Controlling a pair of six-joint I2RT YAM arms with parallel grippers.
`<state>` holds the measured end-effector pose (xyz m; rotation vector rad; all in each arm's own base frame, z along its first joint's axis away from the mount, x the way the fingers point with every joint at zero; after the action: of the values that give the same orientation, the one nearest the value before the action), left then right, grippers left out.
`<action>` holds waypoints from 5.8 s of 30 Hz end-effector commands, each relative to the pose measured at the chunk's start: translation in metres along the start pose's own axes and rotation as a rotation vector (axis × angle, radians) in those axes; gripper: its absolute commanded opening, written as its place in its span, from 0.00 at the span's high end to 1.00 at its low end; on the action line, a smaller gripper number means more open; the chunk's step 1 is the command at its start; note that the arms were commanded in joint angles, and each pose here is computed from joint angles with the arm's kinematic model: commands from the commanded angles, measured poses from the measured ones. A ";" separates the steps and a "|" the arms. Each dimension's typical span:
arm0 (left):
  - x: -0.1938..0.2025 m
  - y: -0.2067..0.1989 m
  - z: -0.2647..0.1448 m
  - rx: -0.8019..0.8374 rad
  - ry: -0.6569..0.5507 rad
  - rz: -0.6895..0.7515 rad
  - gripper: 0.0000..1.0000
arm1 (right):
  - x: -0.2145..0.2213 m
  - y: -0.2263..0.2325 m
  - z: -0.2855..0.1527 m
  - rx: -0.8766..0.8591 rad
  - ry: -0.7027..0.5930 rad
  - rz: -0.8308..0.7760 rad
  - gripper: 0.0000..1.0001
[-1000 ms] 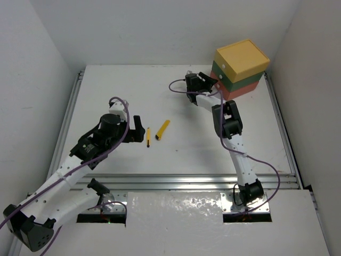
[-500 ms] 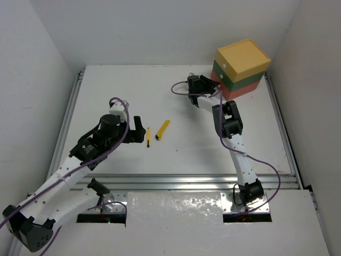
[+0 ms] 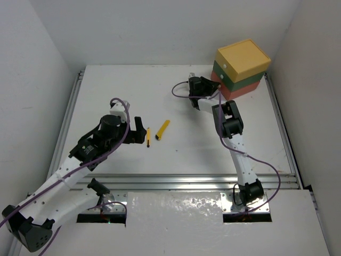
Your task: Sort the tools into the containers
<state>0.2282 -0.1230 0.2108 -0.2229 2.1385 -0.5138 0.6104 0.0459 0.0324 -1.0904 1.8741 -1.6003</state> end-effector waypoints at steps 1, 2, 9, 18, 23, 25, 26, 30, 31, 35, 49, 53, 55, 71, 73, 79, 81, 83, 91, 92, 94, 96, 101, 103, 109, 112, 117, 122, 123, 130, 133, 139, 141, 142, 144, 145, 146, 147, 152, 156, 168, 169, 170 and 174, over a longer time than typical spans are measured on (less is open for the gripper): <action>-0.010 -0.012 -0.004 0.058 -0.047 0.005 0.00 | 0.017 -0.015 0.006 0.033 0.055 0.044 0.62; -0.010 -0.012 -0.004 0.057 -0.045 0.005 0.00 | 0.018 -0.013 0.007 0.029 0.058 0.038 0.62; -0.009 -0.013 -0.004 0.063 -0.043 0.006 0.00 | 0.027 -0.019 0.011 0.050 0.083 0.032 0.63; -0.009 -0.014 -0.005 0.072 -0.043 0.008 0.00 | 0.029 -0.034 0.009 0.101 0.087 0.045 0.80; -0.009 -0.015 -0.005 0.075 -0.043 0.011 0.00 | 0.029 -0.036 0.007 0.100 0.087 0.044 0.87; -0.009 -0.015 -0.005 0.077 -0.043 0.010 0.00 | 0.028 -0.032 0.003 0.096 0.075 0.042 0.88; -0.009 -0.015 -0.005 0.077 -0.043 0.010 0.00 | 0.028 -0.033 0.001 0.098 0.073 0.050 0.87; -0.010 -0.016 -0.006 0.080 -0.047 0.010 0.00 | 0.026 -0.033 -0.009 0.090 0.066 0.078 0.90; -0.010 -0.017 -0.007 0.084 -0.050 0.010 0.00 | 0.023 -0.033 -0.013 0.091 0.058 0.081 0.90; -0.010 -0.017 -0.009 0.087 -0.051 0.010 0.00 | 0.016 -0.036 -0.030 0.095 0.037 0.115 0.90; -0.014 -0.021 -0.019 0.116 -0.082 0.006 0.00 | 0.011 -0.006 -0.097 -0.104 0.036 0.264 0.90; -0.015 -0.022 -0.021 0.121 -0.087 0.005 0.00 | 0.005 -0.001 -0.122 -0.218 0.005 0.335 0.73; -0.015 -0.021 -0.021 0.120 -0.089 0.006 0.00 | 0.005 0.001 -0.133 -0.301 0.012 0.377 0.68; -0.051 0.028 -0.044 -0.180 -0.318 -0.135 0.00 | -0.059 -0.008 -0.321 -0.957 -0.212 1.090 0.01; -0.052 0.029 -0.044 -0.179 -0.318 -0.134 0.00 | -0.066 -0.005 -0.341 -0.893 -0.179 1.112 0.01; -0.050 0.026 -0.043 -0.168 -0.304 -0.124 0.00 | -0.075 0.026 -0.356 -0.798 0.034 1.156 0.11; -0.050 0.025 -0.044 -0.154 -0.306 -0.123 0.00 | -0.082 0.042 -0.363 -0.860 0.032 1.160 0.15; -0.050 0.024 -0.044 -0.143 -0.306 -0.121 0.00 | -0.088 0.052 -0.364 -0.885 0.029 1.164 0.18; -0.050 0.020 -0.045 -0.116 -0.300 -0.116 0.00 | -0.084 0.104 -0.358 -0.906 0.140 1.037 0.50; -0.049 0.020 -0.046 -0.115 -0.302 -0.116 0.00 | -0.081 0.109 -0.358 -0.919 0.146 1.033 0.52; -0.049 0.019 -0.046 -0.107 -0.303 -0.115 0.00 | -0.074 0.118 -0.354 -0.946 0.157 1.027 0.59; -0.049 0.019 -0.046 -0.104 -0.301 -0.114 0.00 | -0.068 0.120 -0.354 -0.982 0.163 1.020 0.80; -0.048 0.017 -0.045 -0.090 -0.292 -0.109 0.00 | -0.053 0.107 -0.350 -1.026 0.026 0.937 0.85; -0.047 0.017 -0.045 -0.089 -0.289 -0.106 0.00 | -0.049 0.078 -0.348 -0.989 -0.091 0.865 1.00; -0.047 0.017 -0.045 -0.088 -0.290 -0.107 0.00 | -0.015 -0.002 -0.316 -0.938 -0.431 0.672 1.00; -0.045 0.016 -0.042 -0.087 -0.278 -0.099 0.00 | 0.007 -0.035 -0.271 -0.871 -0.483 0.588 1.00; -0.043 0.015 -0.038 -0.090 -0.265 -0.093 0.00 | 0.032 -0.076 -0.189 -0.681 -0.415 0.392 0.98; -0.040 0.017 -0.033 -0.109 -0.249 -0.086 0.00 | 0.047 -0.102 -0.122 -0.448 -0.311 0.298 0.99; -0.039 0.017 -0.032 -0.113 -0.244 -0.084 0.00 | 0.045 -0.113 -0.112 -0.395 -0.317 0.287 0.98; -0.035 0.016 -0.026 -0.115 -0.218 -0.071 0.00 | 0.034 -0.126 -0.073 -0.293 -0.303 0.269 0.76; -0.035 0.015 -0.026 -0.111 -0.216 -0.070 0.00 | 0.032 -0.128 -0.057 -0.238 -0.265 0.241 0.70; -0.033 0.013 -0.024 -0.099 -0.200 -0.060 0.00 | 0.025 -0.148 -0.074 -0.210 -0.238 0.301 0.17; -0.034 0.013 -0.025 -0.097 -0.206 -0.062 0.00 | 0.019 -0.154 -0.096 -0.252 -0.255 0.343 0.16; -0.035 0.014 -0.026 -0.101 -0.211 -0.064 0.00 | 0.013 -0.157 -0.107 -0.261 -0.263 0.362 0.14; -0.041 0.019 -0.032 -0.129 -0.245 -0.085 0.00 | -0.007 -0.151 -0.155 -0.372 -0.283 0.483 0.13; -0.044 0.021 -0.035 -0.145 -0.267 -0.117 0.00 | -0.025 -0.148 -0.192 -0.448 -0.342 0.544 0.11; -0.054 0.030 -0.043 -0.200 -0.324 -0.146 0.00 | -0.047 -0.131 -0.233 -0.671 -0.413 0.731 0.08; -0.057 0.037 -0.052 -0.222 -0.358 -0.170 0.00 | -0.058 -0.097 -0.260 -0.837 -0.437 0.770 0.01; -0.079 0.056 -0.093 -0.238 -0.549 -0.305 0.00 | -0.097 -0.035 -0.384 -1.098 -0.491 1.006 0.03; -0.085 0.062 -0.116 -0.196 -0.635 -0.353 0.00 | -0.127 -0.003 -0.429 -1.085 -0.432 0.937 0.09; -0.081 0.053 -0.099 -0.194 -0.560 -0.288 0.00 | -0.135 0.081 -0.445 -1.079 -0.270 0.774 0.28; -0.080 0.052 -0.098 -0.188 -0.556 -0.286 0.00 | -0.134 0.084 -0.446 -1.080 -0.265 0.764 0.30; -0.081 0.052 -0.099 -0.184 -0.558 -0.286 0.00 | -0.131 0.091 -0.444 -1.084 -0.251 0.753 0.32; -0.081 0.052 -0.100 -0.180 -0.563 -0.287 0.00 | -0.120 0.116 -0.439 -1.143 -0.184 0.727 0.46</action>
<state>0.1945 -0.0209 0.2888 -0.7016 1.6409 -0.3356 0.3225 0.4185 0.0146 -0.7095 2.5601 0.0347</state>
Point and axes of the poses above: each gripper's point midway between its finger pads, its own z axis out along the fingers, its own y axis along the line the jaws close on, x = y × z, the point moved 2 cm from there along -z, back along the fingers, and after that the axes turned 15 degrees about -z, right-handed, at the moved point
